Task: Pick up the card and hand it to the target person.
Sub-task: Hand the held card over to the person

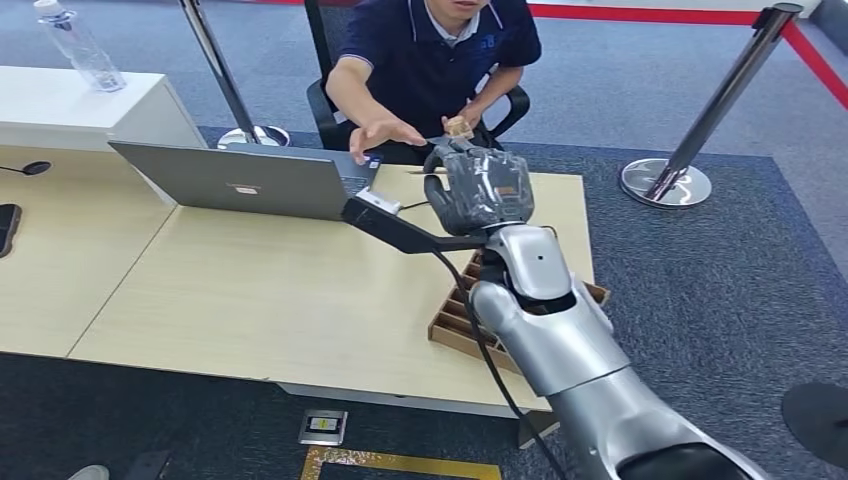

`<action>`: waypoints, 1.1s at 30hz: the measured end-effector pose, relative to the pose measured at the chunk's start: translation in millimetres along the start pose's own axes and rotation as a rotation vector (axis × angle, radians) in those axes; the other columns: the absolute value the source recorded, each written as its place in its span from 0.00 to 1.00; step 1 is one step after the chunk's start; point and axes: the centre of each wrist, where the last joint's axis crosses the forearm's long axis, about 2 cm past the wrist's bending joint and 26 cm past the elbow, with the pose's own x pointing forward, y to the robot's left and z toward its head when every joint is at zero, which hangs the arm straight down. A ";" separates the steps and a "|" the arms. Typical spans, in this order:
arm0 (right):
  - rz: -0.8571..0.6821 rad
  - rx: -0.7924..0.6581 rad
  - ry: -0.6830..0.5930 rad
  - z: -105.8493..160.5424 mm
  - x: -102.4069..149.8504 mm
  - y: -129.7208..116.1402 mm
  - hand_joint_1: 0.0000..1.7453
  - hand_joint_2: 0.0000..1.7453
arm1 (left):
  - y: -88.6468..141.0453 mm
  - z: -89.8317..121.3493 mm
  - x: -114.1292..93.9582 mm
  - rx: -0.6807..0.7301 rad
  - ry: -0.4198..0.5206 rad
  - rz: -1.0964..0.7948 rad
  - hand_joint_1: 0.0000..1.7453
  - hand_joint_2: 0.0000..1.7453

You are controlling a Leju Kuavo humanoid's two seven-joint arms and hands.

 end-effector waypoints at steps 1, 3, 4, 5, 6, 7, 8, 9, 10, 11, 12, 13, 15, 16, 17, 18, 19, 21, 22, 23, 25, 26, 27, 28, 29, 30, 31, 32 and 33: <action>0.014 0.015 0.018 -2.3 -3.6 0.6 1.00 1.00 | -0.5 0.0 0.1 -0.001 0.004 0.001 0.00 1.00; 0.029 0.040 0.047 -3.5 -10.4 3.6 1.00 1.00 | -1.6 0.2 -0.4 -0.003 0.013 0.003 0.00 1.00; 0.031 0.050 0.058 -3.1 -13.4 5.7 1.00 1.00 | -2.0 0.2 -0.6 -0.003 0.017 0.002 0.00 1.00; 0.032 0.060 0.068 -2.3 -15.9 8.0 1.00 1.00 | -2.4 0.3 -0.6 -0.004 0.022 0.001 0.00 1.00; 0.032 0.068 0.077 -1.2 -18.0 10.3 1.00 1.00 | -2.7 0.3 -0.6 -0.003 0.026 0.000 0.00 1.00; 0.032 0.075 0.084 0.0 -19.6 12.6 1.00 1.00 | -2.9 0.3 -0.5 -0.002 0.030 -0.002 0.00 1.00; 0.031 0.081 0.090 1.2 -21.0 14.6 1.00 1.00 | -3.1 0.3 -0.6 -0.001 0.034 -0.004 0.00 1.00; 0.030 0.084 0.096 2.3 -22.3 16.4 1.00 1.00 | -3.3 0.3 -0.7 0.000 0.036 -0.006 0.00 1.00; 0.029 0.086 0.100 3.3 -23.5 17.7 1.00 1.00 | -3.4 0.3 -0.7 0.001 0.038 -0.009 0.00 1.00; 0.028 0.088 0.104 4.2 -24.6 18.9 1.00 1.00 | -3.5 0.3 -0.6 0.000 0.038 -0.012 0.00 1.00; 0.029 0.088 0.108 5.1 -25.6 20.0 1.00 1.00 | -3.6 0.3 -0.6 0.000 0.038 -0.015 0.00 1.00; 0.029 0.087 0.111 6.2 -26.9 21.2 1.00 1.00 | -3.8 0.3 -0.5 0.000 0.038 -0.018 0.00 1.00; 0.029 0.085 0.119 9.0 -29.7 23.8 1.00 1.00 | -4.1 0.3 -0.5 -0.001 0.035 -0.022 0.00 1.00; 0.029 0.085 0.122 10.6 -31.1 25.2 1.00 1.00 | -4.2 0.3 -0.5 -0.001 0.032 -0.024 0.00 1.00; 0.029 0.086 0.125 12.2 -32.3 26.8 1.00 1.00 | -4.2 0.3 -0.4 -0.002 0.029 -0.026 0.00 1.00; 0.028 0.088 0.128 14.0 -33.6 28.4 1.00 1.00 | -4.3 0.3 -0.4 -0.003 0.026 -0.029 0.00 1.00; 0.028 0.090 0.130 15.9 -34.9 30.2 1.00 1.00 | -4.3 0.3 -0.3 -0.003 0.024 -0.032 0.00 1.00; 0.026 0.094 0.137 19.8 -38.0 33.6 1.00 1.00 | -4.5 0.3 -0.4 -0.005 0.021 -0.038 0.00 1.00; 0.026 0.094 0.141 21.8 -39.8 35.2 1.00 1.00 | -4.6 0.3 -0.4 -0.006 0.019 -0.042 0.00 1.00; 0.025 0.094 0.146 23.8 -41.9 36.7 1.00 1.00 | -4.7 0.3 -0.4 -0.008 0.017 -0.046 0.00 1.00; 0.026 0.095 0.156 28.2 -46.3 40.0 1.00 1.00 | -4.9 0.3 -0.4 -0.011 0.016 -0.056 0.00 1.00; 0.025 0.095 0.161 30.7 -48.2 41.8 1.00 1.00 | -5.0 0.3 -0.4 -0.013 0.016 -0.060 0.00 1.00; 0.024 0.095 0.167 33.3 -50.0 43.8 1.00 1.00 | -5.0 0.3 -0.3 -0.015 0.017 -0.067 0.00 1.00; 0.022 0.093 0.173 36.2 -51.6 45.8 1.00 1.00 | -5.1 0.3 -0.3 -0.017 0.018 -0.073 0.00 1.00; 0.020 0.092 0.178 39.1 -53.0 47.8 1.00 1.00 | -5.2 0.3 -0.3 -0.018 0.020 -0.077 0.00 1.00; 0.018 0.091 0.183 42.0 -54.4 49.7 1.00 1.00 | -5.3 0.3 -0.3 -0.019 0.023 -0.081 0.00 1.00; 0.016 0.091 0.189 44.7 -55.6 51.5 1.00 1.00 | -5.3 0.3 -0.3 -0.020 0.026 -0.084 0.00 1.00; 0.014 0.092 0.195 47.5 -56.5 53.3 1.00 1.00 | -5.4 0.3 -0.3 -0.020 0.030 -0.087 0.00 1.00; 0.011 0.091 0.202 50.3 -57.1 55.0 1.00 1.00 | -5.4 0.3 -0.3 -0.021 0.034 -0.091 0.00 1.00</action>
